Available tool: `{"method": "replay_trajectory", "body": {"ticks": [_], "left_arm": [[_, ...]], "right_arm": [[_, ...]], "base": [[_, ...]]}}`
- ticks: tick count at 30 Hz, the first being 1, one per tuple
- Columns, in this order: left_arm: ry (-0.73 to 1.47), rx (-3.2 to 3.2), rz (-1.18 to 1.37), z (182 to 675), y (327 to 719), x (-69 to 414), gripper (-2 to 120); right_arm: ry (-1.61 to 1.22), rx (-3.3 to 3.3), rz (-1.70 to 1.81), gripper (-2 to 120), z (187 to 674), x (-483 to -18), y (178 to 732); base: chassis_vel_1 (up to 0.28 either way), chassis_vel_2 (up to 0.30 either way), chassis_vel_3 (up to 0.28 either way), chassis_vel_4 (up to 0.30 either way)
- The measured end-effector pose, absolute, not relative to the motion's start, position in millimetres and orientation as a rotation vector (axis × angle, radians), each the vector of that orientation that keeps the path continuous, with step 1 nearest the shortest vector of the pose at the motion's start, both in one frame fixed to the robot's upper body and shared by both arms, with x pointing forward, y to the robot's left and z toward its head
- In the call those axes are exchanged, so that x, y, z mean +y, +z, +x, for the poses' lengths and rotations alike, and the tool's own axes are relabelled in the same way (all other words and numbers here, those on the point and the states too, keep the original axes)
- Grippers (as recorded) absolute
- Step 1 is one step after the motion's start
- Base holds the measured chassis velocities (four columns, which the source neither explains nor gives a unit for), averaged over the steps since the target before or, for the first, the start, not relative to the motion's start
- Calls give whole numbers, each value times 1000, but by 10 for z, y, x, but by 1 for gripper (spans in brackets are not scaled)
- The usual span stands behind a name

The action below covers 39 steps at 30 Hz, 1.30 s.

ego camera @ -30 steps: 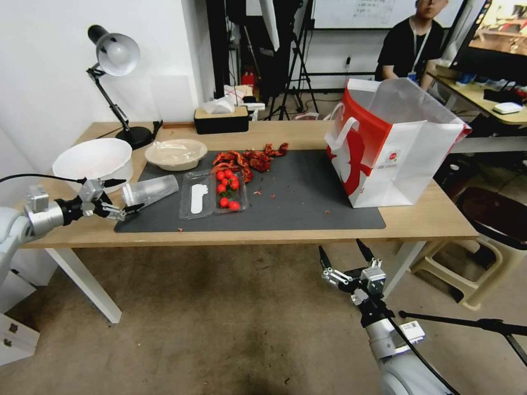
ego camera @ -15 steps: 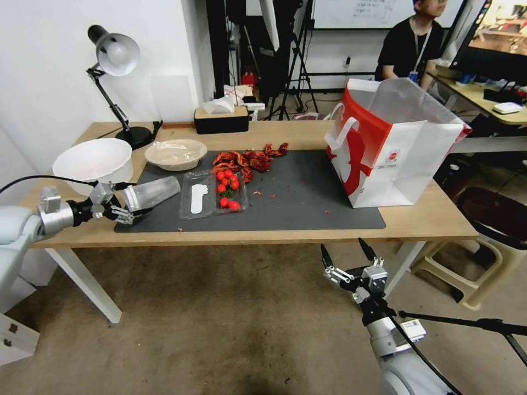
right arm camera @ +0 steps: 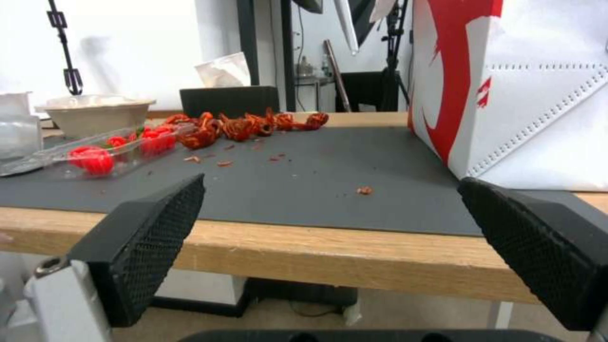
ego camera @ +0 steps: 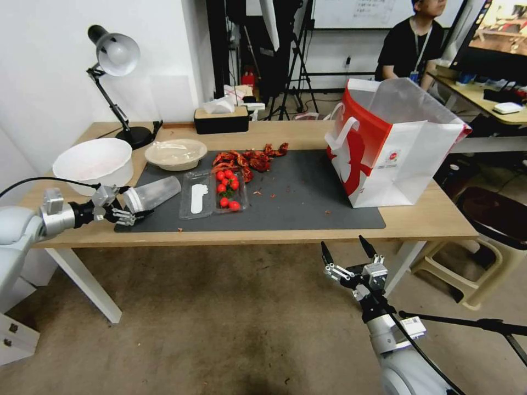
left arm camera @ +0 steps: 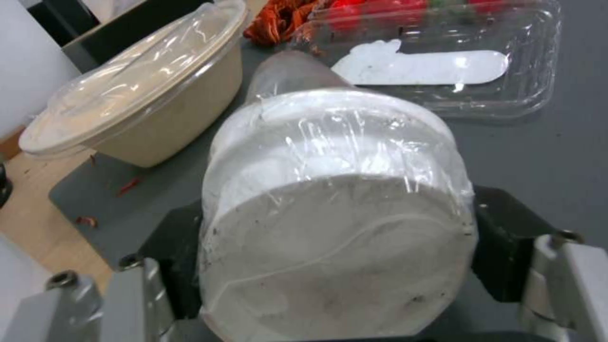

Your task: Pick up the trash from the table and place it into the takeout bag.

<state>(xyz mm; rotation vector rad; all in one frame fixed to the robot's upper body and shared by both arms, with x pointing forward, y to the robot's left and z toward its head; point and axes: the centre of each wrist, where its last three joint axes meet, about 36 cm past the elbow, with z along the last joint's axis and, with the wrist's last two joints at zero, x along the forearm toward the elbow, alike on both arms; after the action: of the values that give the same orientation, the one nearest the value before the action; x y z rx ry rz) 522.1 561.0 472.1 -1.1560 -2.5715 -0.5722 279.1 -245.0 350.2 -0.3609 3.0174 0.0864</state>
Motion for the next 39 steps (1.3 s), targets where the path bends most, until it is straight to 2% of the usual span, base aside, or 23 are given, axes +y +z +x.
{"method": "replay_trajectory", "body": {"ticks": [2, 11, 22, 30, 39], "left_arm": [[-569, -2575, -1154, 5220, 4707, 5603, 71], [-534, -2604, -1169, 5170, 4658, 5587, 71], [-515, -2686, -1281, 5156, 4992, 5412, 70], [-413, -2739, -1387, 5287, 5149, 5120, 70], [-261, -2775, -1570, 5572, 5446, 4535, 70]], "right_arm": [[85, 3016, -361, 100, 2796, -2452, 3505], [85, 3014, -363, 100, 2811, -2447, 3508], [94, 3008, -362, 100, 2814, -2431, 3540], [103, 3003, -364, 100, 2779, -2412, 3587], [109, 3012, -366, 100, 2726, -2405, 3619]], "base": [[0, 0, 0, 0], [0, 0, 0, 0], [0, 0, 0, 0], [0, 0, 0, 0], [0, 0, 0, 0]]}}
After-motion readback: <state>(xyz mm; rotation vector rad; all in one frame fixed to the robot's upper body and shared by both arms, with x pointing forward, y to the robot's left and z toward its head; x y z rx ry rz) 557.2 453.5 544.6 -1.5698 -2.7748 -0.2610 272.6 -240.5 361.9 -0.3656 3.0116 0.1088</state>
